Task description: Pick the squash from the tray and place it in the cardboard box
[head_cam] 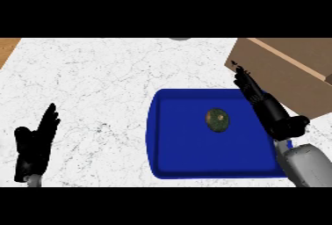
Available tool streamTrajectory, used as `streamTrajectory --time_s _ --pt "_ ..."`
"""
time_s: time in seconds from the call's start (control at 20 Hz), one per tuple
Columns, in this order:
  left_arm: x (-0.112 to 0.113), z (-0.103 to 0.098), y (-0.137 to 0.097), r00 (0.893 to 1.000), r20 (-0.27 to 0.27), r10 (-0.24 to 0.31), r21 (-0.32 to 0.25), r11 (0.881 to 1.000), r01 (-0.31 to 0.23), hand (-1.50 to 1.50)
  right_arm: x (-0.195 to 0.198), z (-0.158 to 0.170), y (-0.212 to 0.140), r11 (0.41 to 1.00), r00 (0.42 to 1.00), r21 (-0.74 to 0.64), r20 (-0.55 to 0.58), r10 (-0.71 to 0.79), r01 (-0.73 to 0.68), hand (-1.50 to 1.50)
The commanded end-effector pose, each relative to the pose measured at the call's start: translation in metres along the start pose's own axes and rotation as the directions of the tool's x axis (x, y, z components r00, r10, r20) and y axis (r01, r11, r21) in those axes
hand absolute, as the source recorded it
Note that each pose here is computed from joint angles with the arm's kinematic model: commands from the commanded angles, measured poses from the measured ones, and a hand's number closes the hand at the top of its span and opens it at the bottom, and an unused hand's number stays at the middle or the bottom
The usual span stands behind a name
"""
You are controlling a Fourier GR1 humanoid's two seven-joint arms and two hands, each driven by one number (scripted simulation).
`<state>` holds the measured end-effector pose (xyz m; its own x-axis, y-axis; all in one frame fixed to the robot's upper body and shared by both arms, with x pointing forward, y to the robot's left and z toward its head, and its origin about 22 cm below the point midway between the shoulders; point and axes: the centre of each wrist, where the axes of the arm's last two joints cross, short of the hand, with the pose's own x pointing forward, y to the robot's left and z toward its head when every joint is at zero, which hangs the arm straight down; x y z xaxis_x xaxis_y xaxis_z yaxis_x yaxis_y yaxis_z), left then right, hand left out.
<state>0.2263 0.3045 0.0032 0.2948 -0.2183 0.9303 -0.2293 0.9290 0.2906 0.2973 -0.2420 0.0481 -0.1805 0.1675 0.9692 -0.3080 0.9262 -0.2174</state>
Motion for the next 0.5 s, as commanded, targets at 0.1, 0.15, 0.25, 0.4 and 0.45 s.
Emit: streamTrajectory --time_s 0.1,0.15,0.25,0.4,0.45 --pt "0.019 0.002 0.012 0.990 0.091 0.105 -0.097 0.991 -0.096 0.00 0.020 -0.015 -0.044 0.993 0.996 0.103 0.055 -0.070 0.064 -1.50" --pt "0.044 -0.010 0.011 0.982 0.126 0.140 -0.126 0.984 -0.125 0.00 0.022 -0.012 -0.048 0.985 0.994 0.162 0.080 -0.078 0.064 -1.50" --pt "0.070 -0.011 0.009 0.959 0.189 0.209 -0.198 0.965 -0.171 0.00 0.033 -0.028 -0.068 0.969 0.986 0.223 0.104 -0.131 0.105 -1.50" --pt "0.050 -0.008 0.006 0.961 0.127 0.245 -0.218 0.952 -0.214 0.00 0.008 -0.012 -0.075 0.967 0.947 -0.253 0.316 0.062 0.021 -1.50" --pt "0.050 -0.008 0.013 0.961 0.109 0.254 -0.233 0.946 -0.224 0.00 -0.006 -0.001 -0.064 0.980 0.921 -0.195 0.387 0.045 0.034 -1.50"
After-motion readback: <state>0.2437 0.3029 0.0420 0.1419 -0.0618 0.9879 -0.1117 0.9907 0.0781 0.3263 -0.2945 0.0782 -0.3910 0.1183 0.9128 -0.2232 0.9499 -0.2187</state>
